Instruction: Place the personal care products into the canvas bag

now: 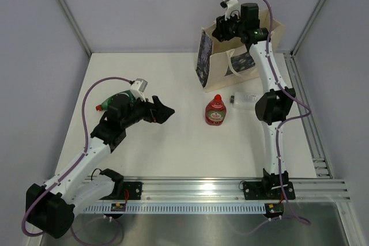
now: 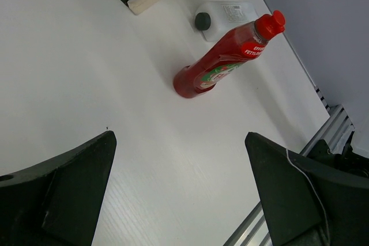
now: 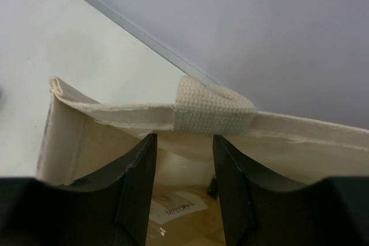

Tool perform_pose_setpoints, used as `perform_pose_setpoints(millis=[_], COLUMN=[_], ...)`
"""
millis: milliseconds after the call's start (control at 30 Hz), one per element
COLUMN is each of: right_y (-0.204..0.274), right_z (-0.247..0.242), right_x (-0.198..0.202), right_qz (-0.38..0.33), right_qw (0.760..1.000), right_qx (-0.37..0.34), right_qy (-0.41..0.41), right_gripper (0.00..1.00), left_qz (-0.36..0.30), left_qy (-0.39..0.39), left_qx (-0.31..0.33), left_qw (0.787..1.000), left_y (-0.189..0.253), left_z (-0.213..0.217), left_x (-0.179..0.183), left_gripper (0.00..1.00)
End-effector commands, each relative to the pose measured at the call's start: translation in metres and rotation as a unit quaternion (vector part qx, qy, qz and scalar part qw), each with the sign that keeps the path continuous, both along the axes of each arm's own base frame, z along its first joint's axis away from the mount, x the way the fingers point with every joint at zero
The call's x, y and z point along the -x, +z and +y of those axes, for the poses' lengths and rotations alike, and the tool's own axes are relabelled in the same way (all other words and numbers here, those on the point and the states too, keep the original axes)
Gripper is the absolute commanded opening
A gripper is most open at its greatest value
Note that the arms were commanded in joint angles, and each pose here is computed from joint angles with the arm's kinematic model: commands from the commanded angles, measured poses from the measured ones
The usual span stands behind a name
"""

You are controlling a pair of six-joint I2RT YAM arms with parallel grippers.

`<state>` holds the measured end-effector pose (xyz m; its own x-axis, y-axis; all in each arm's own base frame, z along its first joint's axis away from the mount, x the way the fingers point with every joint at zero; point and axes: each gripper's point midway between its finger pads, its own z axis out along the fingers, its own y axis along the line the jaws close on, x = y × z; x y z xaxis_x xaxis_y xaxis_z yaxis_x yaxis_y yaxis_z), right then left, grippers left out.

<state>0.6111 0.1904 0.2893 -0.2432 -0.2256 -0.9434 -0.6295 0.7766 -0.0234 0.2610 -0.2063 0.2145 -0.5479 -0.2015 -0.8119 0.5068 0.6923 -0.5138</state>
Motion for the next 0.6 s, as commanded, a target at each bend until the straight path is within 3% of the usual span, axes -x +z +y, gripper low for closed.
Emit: perform_pose_setpoints(millis=[0,133,267,300,333,400,433,500,533,567], right_y=[0.072,0.123,0.172,0.172,0.156,0.155,0.126,0.115,0.077,0.077], right_z=[-0.007,0.011,0.013,0.013,0.017,0.016,0.013,0.006,0.001,-0.003], right_x=[0.0,0.063,0.136,0.15,0.178,0.214,0.23,0.254,0.267,0.288], right_qz=[-0.083,-0.114,-0.136,-0.145,-0.102,-0.128,-0.07,-0.094,-0.035,-0.052], right_qw=[0.996,0.983,0.961,0.953,0.944,0.927,0.929,0.923,0.927,0.923], right_qx=[-0.031,-0.058,-0.073,-0.06,-0.07,-0.039,-0.047,-0.006,-0.001,0.02], right_qy=[-0.024,0.134,0.228,0.258,0.307,0.351,0.359,0.373,0.373,0.382], right_gripper=[0.53,0.61,0.7,0.75,0.86,0.93,0.96,0.98,0.99,1.0], left_qz=[-0.028,-0.013,-0.006,-0.009,-0.004,-0.004,-0.002,-0.002,-0.003,-0.005], left_qy=[0.019,0.064,0.106,0.113,0.124,0.138,0.148,0.159,0.168,0.173], left_qx=[-0.005,-0.003,0.006,0.008,0.006,0.002,-0.006,-0.015,-0.021,-0.023], left_qw=[0.999,0.998,0.994,0.994,0.992,0.99,0.989,0.987,0.985,0.985], left_y=[0.014,0.01,0.011,0.015,0.013,0.016,0.014,0.014,0.014,0.014], left_z=[0.008,0.027,0.045,0.048,0.053,0.059,0.064,0.069,0.074,0.077], left_x=[-0.005,-0.013,-0.019,-0.02,-0.021,-0.023,-0.023,-0.024,-0.023,-0.023], left_gripper=[0.99,0.99,0.99,0.99,0.99,0.99,0.99,0.99,0.99,0.99])
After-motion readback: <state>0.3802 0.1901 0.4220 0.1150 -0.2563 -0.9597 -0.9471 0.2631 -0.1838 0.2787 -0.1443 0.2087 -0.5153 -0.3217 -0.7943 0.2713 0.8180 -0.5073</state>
